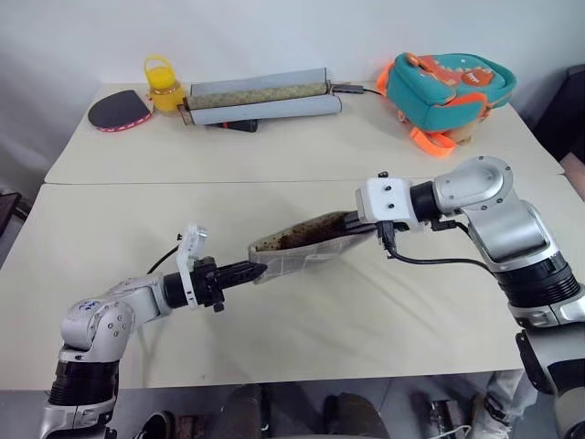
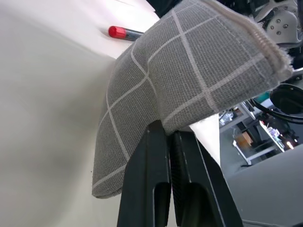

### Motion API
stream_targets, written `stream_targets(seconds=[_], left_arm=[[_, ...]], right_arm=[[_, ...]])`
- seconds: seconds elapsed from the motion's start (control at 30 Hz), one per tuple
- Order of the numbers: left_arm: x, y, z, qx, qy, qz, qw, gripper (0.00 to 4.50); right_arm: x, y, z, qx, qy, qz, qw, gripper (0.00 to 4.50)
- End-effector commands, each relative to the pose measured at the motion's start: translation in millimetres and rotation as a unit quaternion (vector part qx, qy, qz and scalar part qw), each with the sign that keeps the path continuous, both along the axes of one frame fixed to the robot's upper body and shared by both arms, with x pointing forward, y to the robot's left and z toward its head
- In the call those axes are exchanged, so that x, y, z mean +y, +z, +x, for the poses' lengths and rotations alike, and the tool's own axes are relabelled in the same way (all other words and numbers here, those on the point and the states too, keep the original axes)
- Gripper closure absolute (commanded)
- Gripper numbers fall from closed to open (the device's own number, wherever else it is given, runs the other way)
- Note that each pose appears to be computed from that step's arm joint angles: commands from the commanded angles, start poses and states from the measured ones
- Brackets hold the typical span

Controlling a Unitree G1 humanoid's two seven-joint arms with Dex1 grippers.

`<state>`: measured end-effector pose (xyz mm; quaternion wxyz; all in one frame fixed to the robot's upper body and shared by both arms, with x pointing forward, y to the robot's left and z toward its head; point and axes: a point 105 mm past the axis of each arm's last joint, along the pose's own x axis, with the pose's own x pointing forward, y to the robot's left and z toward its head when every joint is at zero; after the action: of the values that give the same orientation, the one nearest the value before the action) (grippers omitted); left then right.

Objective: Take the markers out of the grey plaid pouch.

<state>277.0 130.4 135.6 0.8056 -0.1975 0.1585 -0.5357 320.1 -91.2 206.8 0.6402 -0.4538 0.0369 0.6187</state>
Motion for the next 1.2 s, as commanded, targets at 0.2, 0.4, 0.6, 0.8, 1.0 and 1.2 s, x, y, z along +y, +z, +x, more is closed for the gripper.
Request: stream_targets(seconds=[0.2,0.4,0.6,0.8,1.0,1.2], left_arm=[[-8,-2,0,0.004,-0.02,-0.021,1.0,4.5],[-2,-10,7,0.019,-0.001,-0.045,0.999,4.5],[-2,-18,8,0.026,0.0,-0.046,0.999,4.5],[-2,-18,11,0.019,0.004,-0.04,0.999,4.5],[-5,-16,9,0.015,0.0,-0.039,0.999,4.5],[-8,-15,8,0.01,-0.001,-0.039,0.999,4.5]], right_arm=[[29,-23,15,-0.048,0.021,-0.028,0.998,4.49],[37,-33,20,-0.051,0.024,-0.046,0.997,4.14],[40,-37,12,-0.039,0.041,-0.052,0.997,2.97],[37,-50,11,-0.021,0.043,-0.077,0.996,2.97],[34,-56,15,-0.027,0.043,-0.106,0.993,2.97],[30,-68,19,-0.031,0.04,-0.126,0.991,2.97]])
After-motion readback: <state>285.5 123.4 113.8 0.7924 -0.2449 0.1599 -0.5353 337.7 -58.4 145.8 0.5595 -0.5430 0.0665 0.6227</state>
